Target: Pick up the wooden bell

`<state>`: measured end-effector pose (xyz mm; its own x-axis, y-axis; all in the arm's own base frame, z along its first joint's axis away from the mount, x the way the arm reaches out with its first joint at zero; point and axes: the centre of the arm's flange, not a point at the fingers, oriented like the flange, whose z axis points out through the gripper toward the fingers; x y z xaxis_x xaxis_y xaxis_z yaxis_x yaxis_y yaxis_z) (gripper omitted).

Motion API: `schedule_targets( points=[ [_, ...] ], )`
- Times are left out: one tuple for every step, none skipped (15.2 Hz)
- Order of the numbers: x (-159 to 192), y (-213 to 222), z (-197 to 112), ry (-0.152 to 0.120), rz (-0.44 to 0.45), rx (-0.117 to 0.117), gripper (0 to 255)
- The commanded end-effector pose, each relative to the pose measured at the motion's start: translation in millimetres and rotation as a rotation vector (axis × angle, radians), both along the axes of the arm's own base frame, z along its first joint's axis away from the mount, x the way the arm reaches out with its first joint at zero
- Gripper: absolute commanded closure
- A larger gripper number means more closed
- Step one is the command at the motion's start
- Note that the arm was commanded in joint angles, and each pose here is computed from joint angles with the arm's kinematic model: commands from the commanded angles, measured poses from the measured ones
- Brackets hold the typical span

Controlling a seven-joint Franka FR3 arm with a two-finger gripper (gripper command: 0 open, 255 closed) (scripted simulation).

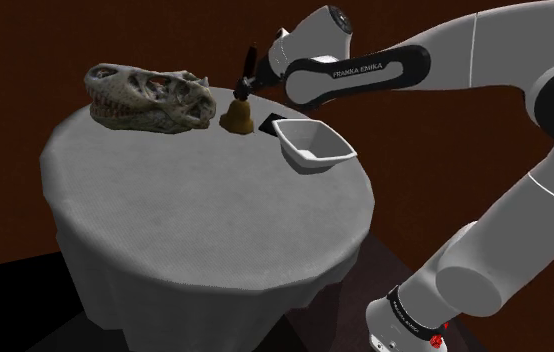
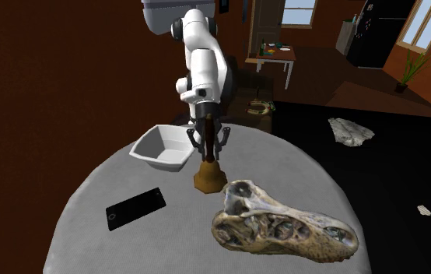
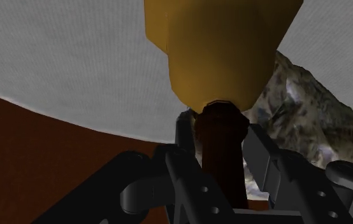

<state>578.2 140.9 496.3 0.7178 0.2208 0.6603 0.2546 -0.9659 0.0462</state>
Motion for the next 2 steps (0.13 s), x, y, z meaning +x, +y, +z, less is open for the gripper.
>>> schedule_targets(
  points=[
    [0.5, -0.3, 6.6, 0.000, 0.000, 0.000, 255],
    [0.5, -0.3, 6.6, 0.000, 0.000, 0.000, 255]
  ],
)
